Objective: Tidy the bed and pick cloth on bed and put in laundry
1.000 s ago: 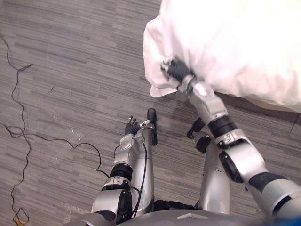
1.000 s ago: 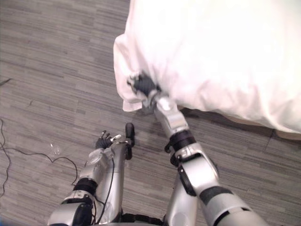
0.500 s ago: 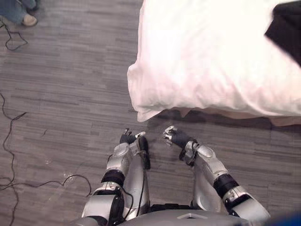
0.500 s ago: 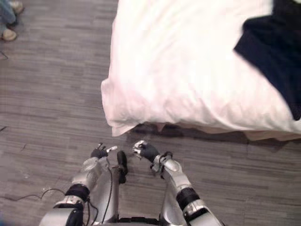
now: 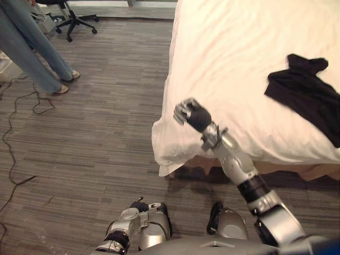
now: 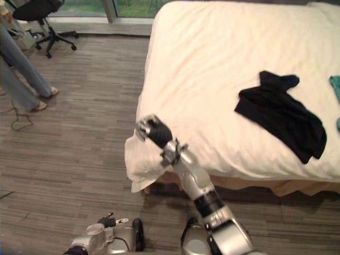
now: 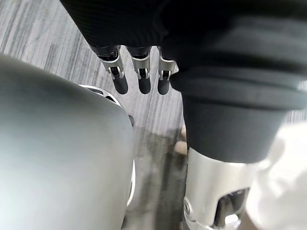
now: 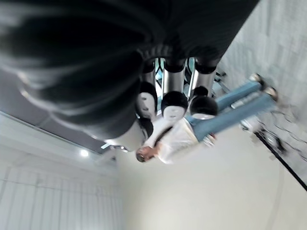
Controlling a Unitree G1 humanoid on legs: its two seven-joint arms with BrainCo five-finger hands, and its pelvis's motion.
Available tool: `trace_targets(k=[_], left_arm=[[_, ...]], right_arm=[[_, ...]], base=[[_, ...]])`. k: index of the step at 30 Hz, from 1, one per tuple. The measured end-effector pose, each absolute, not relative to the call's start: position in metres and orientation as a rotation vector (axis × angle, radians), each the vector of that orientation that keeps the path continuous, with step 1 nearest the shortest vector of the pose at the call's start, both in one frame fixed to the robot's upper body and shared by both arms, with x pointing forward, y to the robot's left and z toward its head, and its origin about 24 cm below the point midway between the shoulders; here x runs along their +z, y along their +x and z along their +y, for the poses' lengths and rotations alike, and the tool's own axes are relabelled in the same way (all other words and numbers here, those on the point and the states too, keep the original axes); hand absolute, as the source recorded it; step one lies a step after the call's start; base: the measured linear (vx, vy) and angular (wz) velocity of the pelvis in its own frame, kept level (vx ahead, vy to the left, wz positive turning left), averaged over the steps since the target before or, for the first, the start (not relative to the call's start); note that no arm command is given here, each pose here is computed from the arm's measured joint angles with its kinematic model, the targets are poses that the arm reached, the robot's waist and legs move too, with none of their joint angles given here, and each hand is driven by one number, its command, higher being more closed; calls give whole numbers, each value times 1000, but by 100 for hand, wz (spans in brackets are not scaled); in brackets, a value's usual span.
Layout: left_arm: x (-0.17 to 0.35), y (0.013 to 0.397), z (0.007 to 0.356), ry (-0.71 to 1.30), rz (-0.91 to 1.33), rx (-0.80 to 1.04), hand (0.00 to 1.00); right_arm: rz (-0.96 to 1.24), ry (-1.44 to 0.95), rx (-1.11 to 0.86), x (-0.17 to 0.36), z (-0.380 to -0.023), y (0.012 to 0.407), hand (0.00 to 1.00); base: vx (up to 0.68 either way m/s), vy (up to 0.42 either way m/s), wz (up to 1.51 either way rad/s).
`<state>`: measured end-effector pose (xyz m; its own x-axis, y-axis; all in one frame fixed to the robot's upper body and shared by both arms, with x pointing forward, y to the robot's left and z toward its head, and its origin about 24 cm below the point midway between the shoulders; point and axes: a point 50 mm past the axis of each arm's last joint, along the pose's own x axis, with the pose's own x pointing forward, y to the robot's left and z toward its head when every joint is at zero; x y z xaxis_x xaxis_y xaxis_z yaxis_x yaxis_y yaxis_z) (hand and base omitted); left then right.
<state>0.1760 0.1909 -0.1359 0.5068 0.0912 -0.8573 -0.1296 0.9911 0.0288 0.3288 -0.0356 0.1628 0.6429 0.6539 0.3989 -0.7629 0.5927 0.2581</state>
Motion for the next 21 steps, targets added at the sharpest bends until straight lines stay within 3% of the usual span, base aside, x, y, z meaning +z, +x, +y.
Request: trace_targets(k=[3,6,9,12,17,20,21], left_arm=[[-110,228,181,-63,873,87,0],[-80,270,176,-143,712,102,0],[-58,291,167,-230,579,159,0],[-46,299,164,-269,509,215,0],[-29,307,143,-324,458,227,0],[-15,312,152,-306,430,244,0],[-10,314,159,-291,409,249,0]], right_arm=[[-435,421,692,236,-51,362,100],[-526,429,562,272,-75,372,100],[-567,463,466,282,-96,372,100],[-704,481,516,302,-93,353,100],[-721,536,411,255,-136,337,100],[-620,568,266,185,-180,320,100],[-494,596,138,138,-205,312,100]], base=[[-327,-36,0],[-188,-73,0],[-84,-65,-17],[37,-29,-28],[28,-3,-28],[-1,24,-25],[27,18,-21]])
